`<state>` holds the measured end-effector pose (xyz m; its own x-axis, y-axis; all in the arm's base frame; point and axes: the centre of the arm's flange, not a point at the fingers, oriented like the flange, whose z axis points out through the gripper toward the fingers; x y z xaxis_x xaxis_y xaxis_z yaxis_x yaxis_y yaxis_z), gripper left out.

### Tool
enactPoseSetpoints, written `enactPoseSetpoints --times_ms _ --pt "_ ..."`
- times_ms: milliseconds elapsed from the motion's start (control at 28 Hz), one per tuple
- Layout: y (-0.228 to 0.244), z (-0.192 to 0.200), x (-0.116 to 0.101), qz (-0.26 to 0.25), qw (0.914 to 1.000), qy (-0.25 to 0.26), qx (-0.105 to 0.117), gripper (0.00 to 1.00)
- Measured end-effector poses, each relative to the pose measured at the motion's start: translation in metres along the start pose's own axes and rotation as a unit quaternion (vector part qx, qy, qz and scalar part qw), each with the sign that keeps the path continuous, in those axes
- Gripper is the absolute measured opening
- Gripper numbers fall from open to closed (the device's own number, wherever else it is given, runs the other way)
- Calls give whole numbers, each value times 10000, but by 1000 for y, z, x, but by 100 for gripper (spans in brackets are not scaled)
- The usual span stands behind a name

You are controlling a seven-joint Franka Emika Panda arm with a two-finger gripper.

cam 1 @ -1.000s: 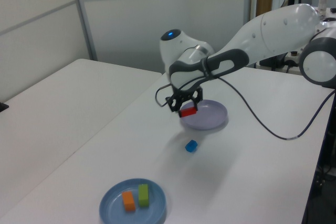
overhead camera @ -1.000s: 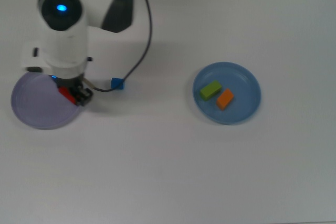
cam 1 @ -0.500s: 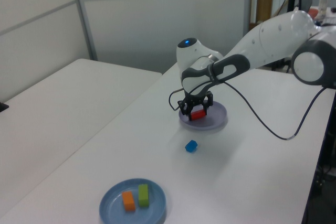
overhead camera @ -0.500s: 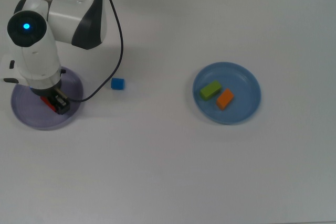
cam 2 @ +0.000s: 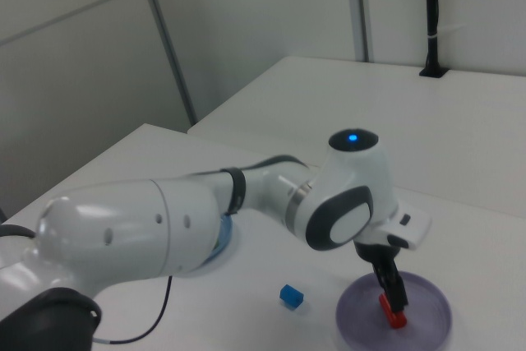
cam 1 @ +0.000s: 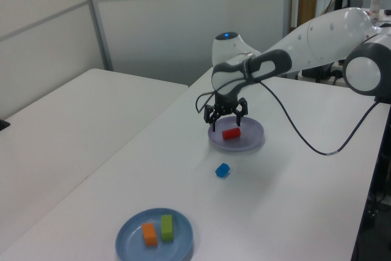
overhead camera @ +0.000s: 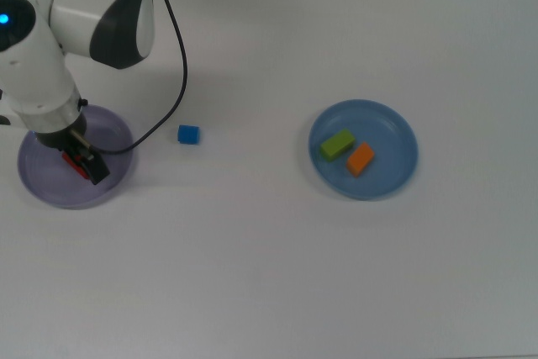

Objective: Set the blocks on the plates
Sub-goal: 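Carry the red block onto the lavender plate and release, then move the gripper down to the blue block and grasp it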

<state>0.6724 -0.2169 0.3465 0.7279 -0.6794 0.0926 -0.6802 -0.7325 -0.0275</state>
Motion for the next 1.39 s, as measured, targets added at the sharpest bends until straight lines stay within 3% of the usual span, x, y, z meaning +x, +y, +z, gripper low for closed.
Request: enactPoseSetpoints --times_ms 179,393,500,607,821,964,1107,1393 --pt "-1 -30 -5 -206 9997 -85 112 100" --pt "-19 -42 -21 -1150 9929 -274 117 100" --pt "-34 -36 -36 -1857 9811 -536 100 100" --pt "-55 -32 -56 -2555 9634 -799 154 100" --pt "-79 -28 -87 -3318 9339 -1325 152 100" --pt "-90 -25 -103 -3619 9188 -1577 54 100" --pt "-103 -19 -120 -3841 9073 -1706 -138 100" --pt "-112 -5 -134 -4098 8941 -1746 -466 100"
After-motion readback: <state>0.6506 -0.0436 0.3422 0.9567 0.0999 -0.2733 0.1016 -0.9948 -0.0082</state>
